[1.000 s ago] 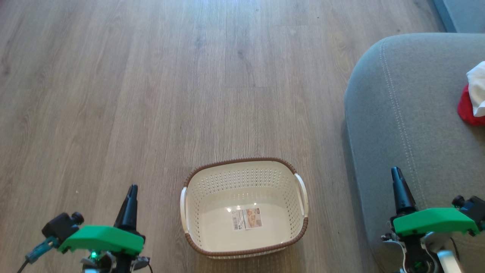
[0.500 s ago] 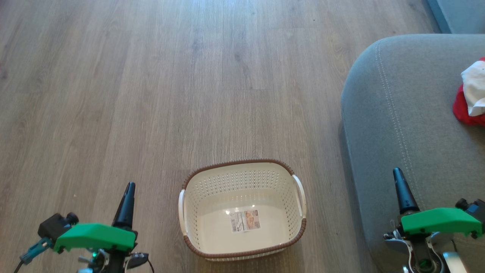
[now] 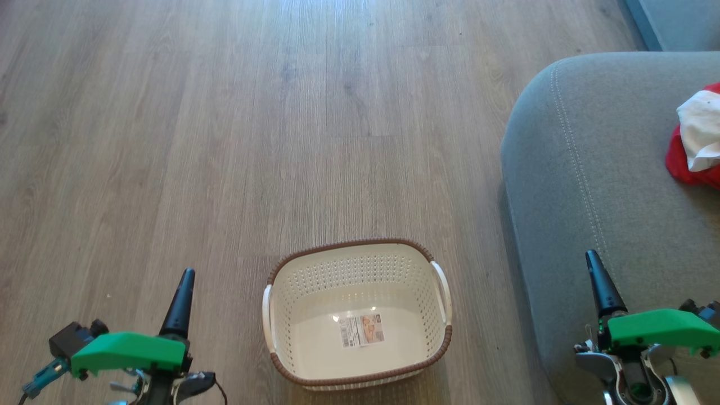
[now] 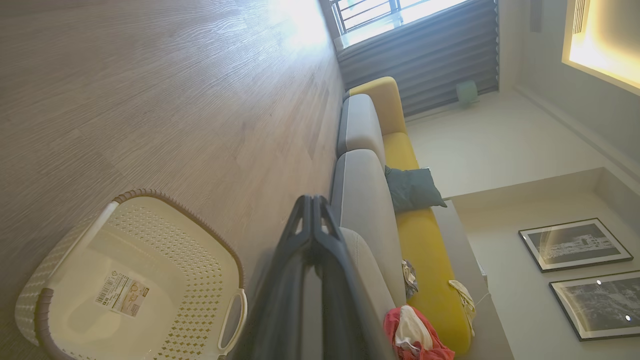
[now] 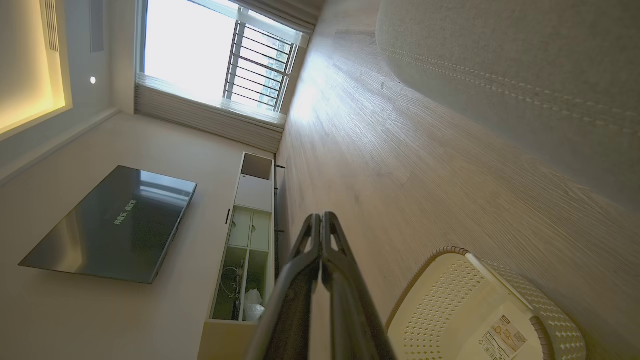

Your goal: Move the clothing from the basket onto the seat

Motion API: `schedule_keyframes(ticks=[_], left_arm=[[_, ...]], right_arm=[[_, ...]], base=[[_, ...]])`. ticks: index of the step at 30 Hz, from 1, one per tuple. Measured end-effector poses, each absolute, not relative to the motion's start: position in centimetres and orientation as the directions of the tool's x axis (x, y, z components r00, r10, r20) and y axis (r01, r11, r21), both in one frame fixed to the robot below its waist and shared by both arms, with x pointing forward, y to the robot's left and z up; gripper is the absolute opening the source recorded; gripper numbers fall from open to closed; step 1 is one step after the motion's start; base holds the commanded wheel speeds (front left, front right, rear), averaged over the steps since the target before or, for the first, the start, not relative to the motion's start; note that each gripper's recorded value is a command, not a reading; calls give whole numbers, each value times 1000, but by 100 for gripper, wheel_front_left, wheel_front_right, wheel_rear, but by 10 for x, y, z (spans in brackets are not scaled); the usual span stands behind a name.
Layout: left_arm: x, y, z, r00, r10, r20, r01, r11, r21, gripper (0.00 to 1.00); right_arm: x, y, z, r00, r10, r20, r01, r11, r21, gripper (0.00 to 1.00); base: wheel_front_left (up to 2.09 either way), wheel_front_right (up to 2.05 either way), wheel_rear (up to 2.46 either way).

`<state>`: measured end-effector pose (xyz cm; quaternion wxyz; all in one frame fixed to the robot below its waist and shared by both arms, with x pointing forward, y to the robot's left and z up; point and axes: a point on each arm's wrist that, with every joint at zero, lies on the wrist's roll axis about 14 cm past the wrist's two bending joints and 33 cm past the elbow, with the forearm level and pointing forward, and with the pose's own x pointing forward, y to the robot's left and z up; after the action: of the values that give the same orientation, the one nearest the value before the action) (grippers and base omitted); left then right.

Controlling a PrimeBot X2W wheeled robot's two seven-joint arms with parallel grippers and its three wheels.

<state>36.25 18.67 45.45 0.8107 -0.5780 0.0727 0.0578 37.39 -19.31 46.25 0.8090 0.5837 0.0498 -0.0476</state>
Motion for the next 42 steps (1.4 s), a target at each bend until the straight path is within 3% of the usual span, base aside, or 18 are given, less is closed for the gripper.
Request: schedule_keyframes(ticks=[33,42], left_arm=[[372,189,474,994,-24,-104,-104,4,-995,0],[375,188,478,996,-30,-87,-87,1,-996,0]], right_arm=[[373,-208,478,996,-35,-87,87,-2,996,0],[373,-208,478,996,-34,-86,86,-7,996,0]], base=[[0,0,0],[0,0,0]])
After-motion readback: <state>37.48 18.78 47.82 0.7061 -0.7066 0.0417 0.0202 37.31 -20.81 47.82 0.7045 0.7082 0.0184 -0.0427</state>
